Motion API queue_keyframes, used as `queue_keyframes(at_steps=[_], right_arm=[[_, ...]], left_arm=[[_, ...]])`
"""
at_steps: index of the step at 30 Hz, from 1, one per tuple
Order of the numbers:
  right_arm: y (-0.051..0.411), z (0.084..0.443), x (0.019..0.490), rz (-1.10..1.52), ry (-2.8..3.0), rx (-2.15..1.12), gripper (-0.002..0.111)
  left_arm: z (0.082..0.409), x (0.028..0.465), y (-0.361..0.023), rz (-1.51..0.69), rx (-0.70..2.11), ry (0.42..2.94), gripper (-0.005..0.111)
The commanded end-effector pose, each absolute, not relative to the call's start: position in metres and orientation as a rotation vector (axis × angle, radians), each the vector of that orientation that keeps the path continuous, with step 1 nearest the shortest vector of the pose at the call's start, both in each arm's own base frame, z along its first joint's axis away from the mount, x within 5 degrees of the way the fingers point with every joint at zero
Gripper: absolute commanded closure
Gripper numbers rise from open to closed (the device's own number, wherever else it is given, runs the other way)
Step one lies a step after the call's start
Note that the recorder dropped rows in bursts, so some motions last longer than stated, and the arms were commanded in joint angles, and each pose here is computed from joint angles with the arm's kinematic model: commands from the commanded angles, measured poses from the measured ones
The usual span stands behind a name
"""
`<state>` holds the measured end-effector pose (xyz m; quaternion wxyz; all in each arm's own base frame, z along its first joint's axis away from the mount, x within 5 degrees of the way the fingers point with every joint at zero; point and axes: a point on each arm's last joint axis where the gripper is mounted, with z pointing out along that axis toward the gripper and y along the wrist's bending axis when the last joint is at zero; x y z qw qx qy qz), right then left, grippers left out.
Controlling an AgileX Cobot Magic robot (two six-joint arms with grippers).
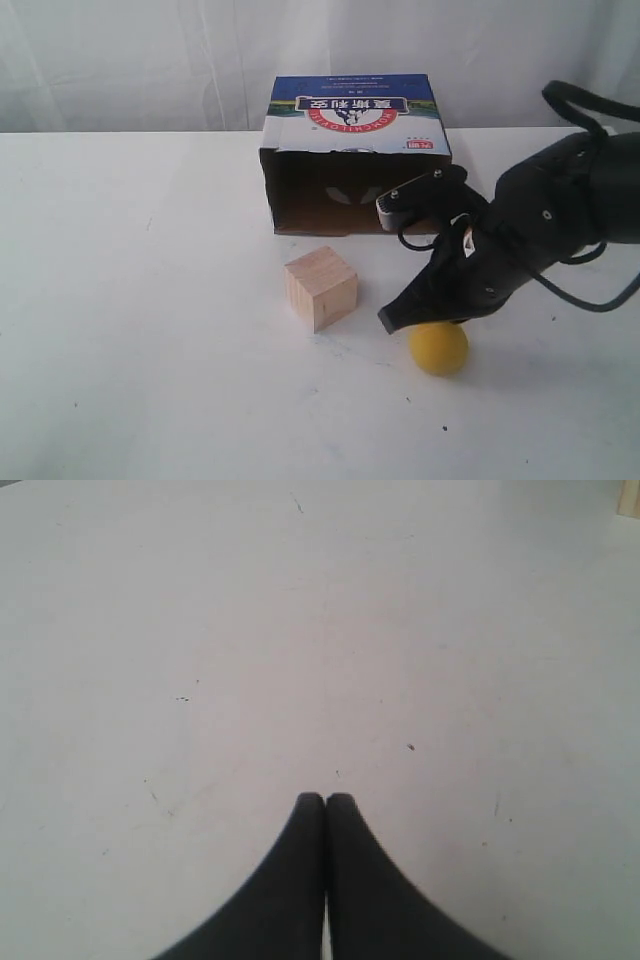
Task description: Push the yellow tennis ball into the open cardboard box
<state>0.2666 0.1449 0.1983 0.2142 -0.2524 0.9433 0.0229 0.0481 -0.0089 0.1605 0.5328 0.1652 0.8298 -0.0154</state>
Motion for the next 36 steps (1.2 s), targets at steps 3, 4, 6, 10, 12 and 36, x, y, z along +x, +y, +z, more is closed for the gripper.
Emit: queue_keyframes(at_steps=[3, 4, 6, 10, 12, 36], right_arm=[[0.146, 0.223, 0.271, 0.059, 2.559, -0.705, 0.108], [0.146, 0.226, 0.27, 0.06, 2.555, -0.703, 0.108], [0.144, 0.226, 0.267, 0.047, 2.582, -0.707, 0.108], [0.145, 0.216, 0.269, 0.045, 2.592, -0.717, 0.108], [0.149, 0.207, 0.275, 0.056, 2.568, -0.73, 0.108], [0.15, 0.162, 0.328, 0.014, 2.617, -0.684, 0.108]], left_arm=[[0.159, 0.048, -0.009, -0.034, 0.404, 1.986, 0.107], [0.159, 0.048, -0.009, -0.034, 0.404, 1.986, 0.107], [0.159, 0.048, -0.009, -0.034, 0.404, 1.986, 0.107], [0.159, 0.048, -0.009, -0.034, 0.404, 1.986, 0.107], [0.159, 0.048, -0.009, -0.034, 0.404, 1.986, 0.107], [0.159, 0.048, -0.009, -0.034, 0.404, 1.986, 0.107]])
